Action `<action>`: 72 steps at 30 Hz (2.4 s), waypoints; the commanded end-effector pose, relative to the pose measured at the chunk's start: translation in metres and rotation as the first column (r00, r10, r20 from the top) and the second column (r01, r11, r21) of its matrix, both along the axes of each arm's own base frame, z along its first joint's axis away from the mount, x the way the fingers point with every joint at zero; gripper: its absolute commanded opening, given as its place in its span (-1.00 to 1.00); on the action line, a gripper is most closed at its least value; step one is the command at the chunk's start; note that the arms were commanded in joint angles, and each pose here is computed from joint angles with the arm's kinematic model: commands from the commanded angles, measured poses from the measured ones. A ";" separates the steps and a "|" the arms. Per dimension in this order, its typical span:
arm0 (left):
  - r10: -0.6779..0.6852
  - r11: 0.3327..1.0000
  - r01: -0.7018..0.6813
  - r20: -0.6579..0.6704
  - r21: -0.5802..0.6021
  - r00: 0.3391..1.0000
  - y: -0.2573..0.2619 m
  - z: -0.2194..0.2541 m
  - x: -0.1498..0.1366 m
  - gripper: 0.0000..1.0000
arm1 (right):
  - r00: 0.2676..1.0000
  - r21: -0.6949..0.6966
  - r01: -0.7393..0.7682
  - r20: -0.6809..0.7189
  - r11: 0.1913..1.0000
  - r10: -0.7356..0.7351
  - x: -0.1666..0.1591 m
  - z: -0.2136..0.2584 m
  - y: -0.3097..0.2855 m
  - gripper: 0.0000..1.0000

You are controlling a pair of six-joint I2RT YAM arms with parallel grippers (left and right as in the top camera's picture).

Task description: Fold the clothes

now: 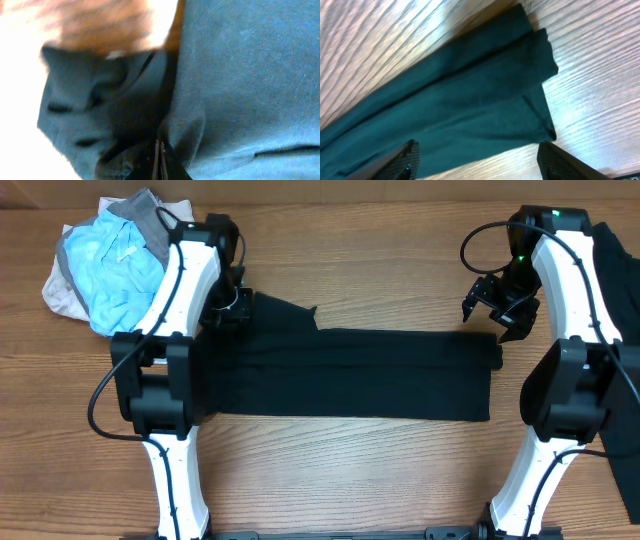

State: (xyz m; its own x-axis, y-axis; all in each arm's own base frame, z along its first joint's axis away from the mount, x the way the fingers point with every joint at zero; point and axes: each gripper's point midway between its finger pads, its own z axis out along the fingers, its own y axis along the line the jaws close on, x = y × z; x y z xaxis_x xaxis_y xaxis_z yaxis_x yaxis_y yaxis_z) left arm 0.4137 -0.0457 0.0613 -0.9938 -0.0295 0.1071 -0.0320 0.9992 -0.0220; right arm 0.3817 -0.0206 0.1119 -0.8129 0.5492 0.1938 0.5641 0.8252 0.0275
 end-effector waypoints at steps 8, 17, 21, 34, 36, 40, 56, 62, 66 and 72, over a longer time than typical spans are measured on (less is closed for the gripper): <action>0.030 0.996 -0.022 -0.090 0.087 0.996 0.018 0.036 -0.040 -0.92 | 0.993 0.043 0.000 0.120 0.999 -0.005 -0.016 0.062 0.013 0.59; 0.014 0.990 0.021 -0.251 0.137 0.968 0.028 0.036 -0.078 -0.21 | 0.978 0.036 -0.079 0.196 0.996 0.070 -0.025 0.091 0.042 0.60; 0.017 0.989 0.030 -0.314 0.142 0.949 0.030 0.023 -0.094 0.51 | 0.969 0.035 -0.148 0.204 0.988 0.138 -0.028 0.094 0.068 0.61; 0.015 0.993 -0.008 -0.055 0.117 0.998 0.024 0.040 -0.034 0.37 | 0.951 0.031 -0.196 0.250 0.980 0.182 -0.020 0.095 0.093 0.82; -0.005 0.994 0.003 0.014 0.109 1.000 0.022 0.043 -0.017 0.47 | 0.950 0.031 -0.199 0.251 0.979 0.186 -0.020 0.095 0.093 0.84; -0.037 0.996 0.029 0.097 0.079 0.995 0.016 0.042 0.004 0.59 | 0.943 0.027 -0.226 0.257 0.974 0.212 -0.019 0.095 0.093 0.87; -0.146 0.960 0.127 -0.060 -0.249 0.987 -0.052 -0.026 -0.013 0.55 | 0.942 0.025 -0.229 0.257 0.973 0.216 -0.019 0.095 0.093 0.88; -0.152 0.961 0.120 -0.113 -0.248 0.982 -0.053 -0.040 -0.021 0.09 | 0.938 0.022 -0.249 0.253 0.968 0.235 -0.021 0.094 0.092 0.88; -0.149 0.961 0.125 -0.080 -0.248 0.986 -0.053 -0.028 -0.014 -0.34 | 0.938 0.022 -0.250 0.255 0.968 0.236 -0.021 0.094 0.093 0.88; -0.149 0.960 0.132 -0.052 -0.248 0.987 -0.053 -0.003 -0.010 -0.40 | 0.937 0.022 -0.250 0.257 0.968 0.236 -0.020 0.094 0.093 0.88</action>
State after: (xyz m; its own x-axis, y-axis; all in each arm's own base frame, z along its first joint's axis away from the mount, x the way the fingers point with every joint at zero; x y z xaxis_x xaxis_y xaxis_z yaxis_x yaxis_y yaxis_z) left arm 0.3919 -0.0949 0.0291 -0.9616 0.1340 0.2395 0.0741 0.9670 -0.2437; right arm 0.3633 0.0746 0.1950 -0.9454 0.3249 0.0254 0.3241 0.9291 0.1782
